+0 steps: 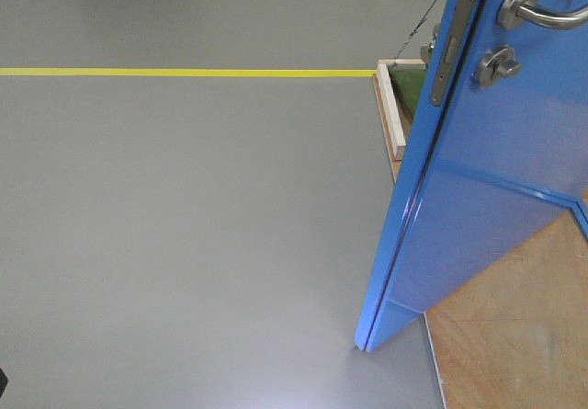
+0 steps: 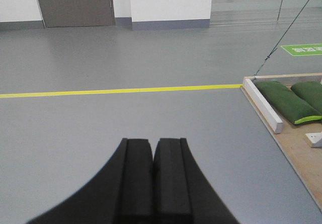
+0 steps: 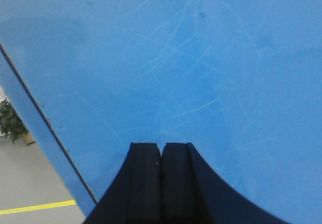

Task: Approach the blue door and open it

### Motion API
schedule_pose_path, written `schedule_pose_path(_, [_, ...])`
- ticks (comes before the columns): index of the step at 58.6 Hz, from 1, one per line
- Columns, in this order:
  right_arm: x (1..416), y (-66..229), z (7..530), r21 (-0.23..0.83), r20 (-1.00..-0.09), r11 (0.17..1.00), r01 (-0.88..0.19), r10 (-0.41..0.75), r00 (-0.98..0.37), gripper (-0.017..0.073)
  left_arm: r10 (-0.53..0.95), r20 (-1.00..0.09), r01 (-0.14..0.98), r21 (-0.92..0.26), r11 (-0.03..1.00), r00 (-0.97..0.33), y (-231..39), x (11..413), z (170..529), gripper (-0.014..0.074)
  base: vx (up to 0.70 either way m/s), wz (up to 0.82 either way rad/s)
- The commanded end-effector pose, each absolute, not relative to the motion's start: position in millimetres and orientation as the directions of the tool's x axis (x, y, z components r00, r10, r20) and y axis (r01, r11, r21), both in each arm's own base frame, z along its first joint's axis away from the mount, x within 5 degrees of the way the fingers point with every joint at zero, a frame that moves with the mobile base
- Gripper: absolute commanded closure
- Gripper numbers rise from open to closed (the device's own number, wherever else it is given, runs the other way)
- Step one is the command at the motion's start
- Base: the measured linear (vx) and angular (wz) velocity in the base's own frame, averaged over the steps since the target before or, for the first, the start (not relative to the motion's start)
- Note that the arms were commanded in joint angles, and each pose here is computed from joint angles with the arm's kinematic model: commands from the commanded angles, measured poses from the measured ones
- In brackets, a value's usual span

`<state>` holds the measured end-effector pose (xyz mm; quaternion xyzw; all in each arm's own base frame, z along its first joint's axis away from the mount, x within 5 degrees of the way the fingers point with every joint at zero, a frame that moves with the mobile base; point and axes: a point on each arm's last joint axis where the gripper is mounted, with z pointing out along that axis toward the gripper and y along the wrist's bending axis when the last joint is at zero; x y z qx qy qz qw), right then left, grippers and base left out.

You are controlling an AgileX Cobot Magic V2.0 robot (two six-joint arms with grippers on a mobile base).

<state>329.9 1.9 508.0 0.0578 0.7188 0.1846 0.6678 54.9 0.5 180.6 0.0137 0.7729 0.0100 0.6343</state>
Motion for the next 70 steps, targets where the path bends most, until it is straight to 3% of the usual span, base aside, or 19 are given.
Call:
schedule_pose_path(1, [316.0, 0.4, 532.3, 0.336, -0.938, 0.925, -0.175, 0.345, 0.021, 0.0547, 0.026, -0.997, 0.011, 0.025, 1.000, -0.075, -0.1, 54.3, 197.7, 0.0521, 0.00, 0.00])
schedule_pose_path(70, [334.4, -4.9, 524.0, 0.348, -0.931, 0.927, -0.141, 0.359, 0.060, 0.0547, 0.026, -0.997, 0.011, 0.025, 1.000, -0.075, -0.1, 54.3, 197.7, 0.0521, 0.00, 0.00])
